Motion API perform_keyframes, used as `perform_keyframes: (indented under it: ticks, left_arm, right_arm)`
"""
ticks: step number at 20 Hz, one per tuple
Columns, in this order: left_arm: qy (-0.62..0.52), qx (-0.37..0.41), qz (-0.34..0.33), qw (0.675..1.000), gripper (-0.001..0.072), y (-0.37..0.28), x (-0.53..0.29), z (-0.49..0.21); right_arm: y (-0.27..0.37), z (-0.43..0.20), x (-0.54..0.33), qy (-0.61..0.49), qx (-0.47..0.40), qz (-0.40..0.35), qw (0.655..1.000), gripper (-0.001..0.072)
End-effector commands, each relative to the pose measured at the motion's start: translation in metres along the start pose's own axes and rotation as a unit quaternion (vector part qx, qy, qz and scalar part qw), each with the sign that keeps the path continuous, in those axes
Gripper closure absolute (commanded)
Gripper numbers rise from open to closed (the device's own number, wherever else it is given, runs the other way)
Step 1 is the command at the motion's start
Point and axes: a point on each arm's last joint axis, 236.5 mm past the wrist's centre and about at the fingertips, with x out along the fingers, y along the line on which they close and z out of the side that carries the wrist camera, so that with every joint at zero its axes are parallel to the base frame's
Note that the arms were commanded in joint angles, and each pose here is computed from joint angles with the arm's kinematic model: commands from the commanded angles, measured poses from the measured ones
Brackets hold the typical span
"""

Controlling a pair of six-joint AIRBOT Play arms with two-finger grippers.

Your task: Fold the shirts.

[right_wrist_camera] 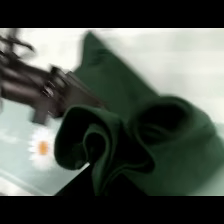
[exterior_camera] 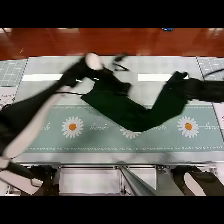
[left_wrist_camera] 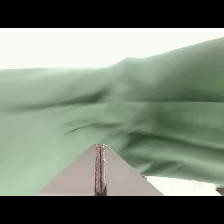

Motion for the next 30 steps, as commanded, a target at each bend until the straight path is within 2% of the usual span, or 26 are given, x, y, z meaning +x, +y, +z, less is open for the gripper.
perform_keyframes:
  ticks: [1,7,15,16,18,20,23,25,27,29,30]
  left_arm:
    - [-0.085,-0.037,0.058,0.994,0.069,0.064,-0.099,-0.018]
    - [-0.178,-0.11,0.122,0.97,0.069,0.119,-0.185,-0.1]
    - [-0.166,-0.157,0.127,0.965,0.069,0.135,-0.166,-0.153]
    - [-0.165,-0.159,0.127,0.965,0.069,0.137,-0.164,-0.154]
    - [-0.179,-0.157,0.135,0.962,0.069,0.142,-0.168,-0.148]
    - [-0.21,-0.144,0.151,0.955,0.069,0.147,-0.189,-0.132]
    - [-0.274,-0.108,0.174,0.94,0.069,0.131,-0.259,-0.093]
    - [-0.322,-0.088,0.196,0.922,0.069,0.122,-0.304,-0.072]
    - [-0.34,-0.082,0.204,0.914,0.069,0.117,-0.322,-0.067]
    - [-0.316,-0.085,0.193,0.925,0.069,0.114,-0.307,-0.076]
    - [-0.296,-0.089,0.182,0.933,0.069,0.114,-0.291,-0.084]
  right_arm:
    - [0.03,0.016,0.075,-0.002,0.014,0.052,0.999,0.069]
    - [0.045,0.016,0.219,0.058,0.029,0.068,0.996,0.069]
    - [0.052,-0.002,0.309,0.106,0.073,0.098,0.987,0.069]
    - [0.049,-0.005,0.314,0.107,0.075,0.094,0.987,0.0672]
    - [0.052,-0.014,0.318,0.119,0.085,0.1,0.984,0.0286]
    - [0.054,-0.012,0.303,0.137,0.083,0.11,0.981,0.03]
    - [0.033,0.029,0.232,0.14,0.059,0.112,0.982,0.0306]
    - [0.0,0.07,0.163,0.098,0.033,0.057,0.993,0.0306]
    - [-0.047,0.085,0.092,0.049,0.002,-0.07,0.996,0.0306]
    - [-0.105,0.059,0.033,0.025,0.0,-0.219,0.975,0.0306]
    - [-0.129,0.035,0.016,0.02,0.012,-0.269,0.963,0.0306]
